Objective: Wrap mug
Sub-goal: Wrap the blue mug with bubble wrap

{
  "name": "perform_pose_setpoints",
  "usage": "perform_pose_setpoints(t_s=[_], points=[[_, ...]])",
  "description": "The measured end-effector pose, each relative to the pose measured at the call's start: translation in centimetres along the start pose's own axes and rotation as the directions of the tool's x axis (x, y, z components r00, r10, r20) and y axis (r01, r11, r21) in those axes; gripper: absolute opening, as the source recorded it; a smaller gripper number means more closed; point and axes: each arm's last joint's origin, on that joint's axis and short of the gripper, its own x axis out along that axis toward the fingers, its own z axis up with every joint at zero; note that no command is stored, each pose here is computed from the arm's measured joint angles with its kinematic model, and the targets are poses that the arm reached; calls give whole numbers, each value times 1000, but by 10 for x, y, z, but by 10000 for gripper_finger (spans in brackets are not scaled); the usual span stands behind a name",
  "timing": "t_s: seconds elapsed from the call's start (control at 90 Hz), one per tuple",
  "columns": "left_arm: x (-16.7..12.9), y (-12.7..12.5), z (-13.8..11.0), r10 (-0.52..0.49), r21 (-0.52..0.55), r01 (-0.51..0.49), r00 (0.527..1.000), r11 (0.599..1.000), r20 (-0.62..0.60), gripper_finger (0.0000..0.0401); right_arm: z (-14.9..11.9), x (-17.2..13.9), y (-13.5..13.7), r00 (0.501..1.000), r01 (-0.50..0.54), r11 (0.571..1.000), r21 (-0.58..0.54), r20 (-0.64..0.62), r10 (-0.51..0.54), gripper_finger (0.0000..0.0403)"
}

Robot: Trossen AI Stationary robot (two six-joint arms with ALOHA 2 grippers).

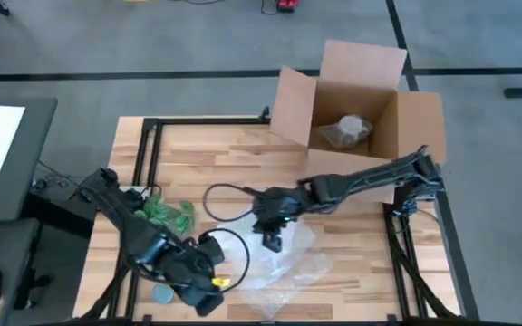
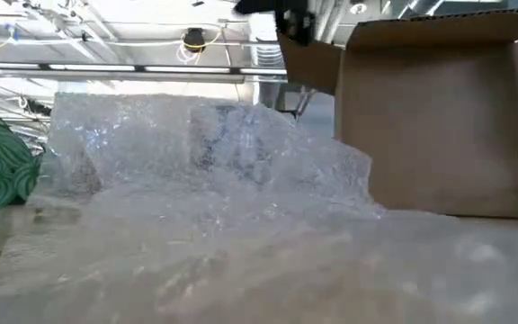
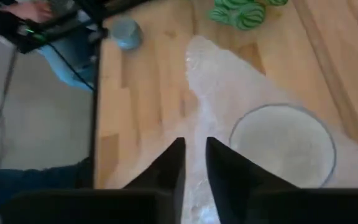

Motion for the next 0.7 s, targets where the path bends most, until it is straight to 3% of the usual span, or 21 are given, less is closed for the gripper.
perform_pose_setpoints(t_s=[0.111,0.256,0.7], points=[[-19,-5,-4,-40,-12,40,999,999,12,120,7,23,-11,996,51,999,-19,-74,-52,6],[-33,-6,-10,-41,-2,41,997,999,59,120,4,48,-28,973,135,991,-23,-187,-137,4],[-34,-2,-7,4,10,-4,997,1000,79,120,-22,108,-51,926,188,980,-68,-321,-200,0]])
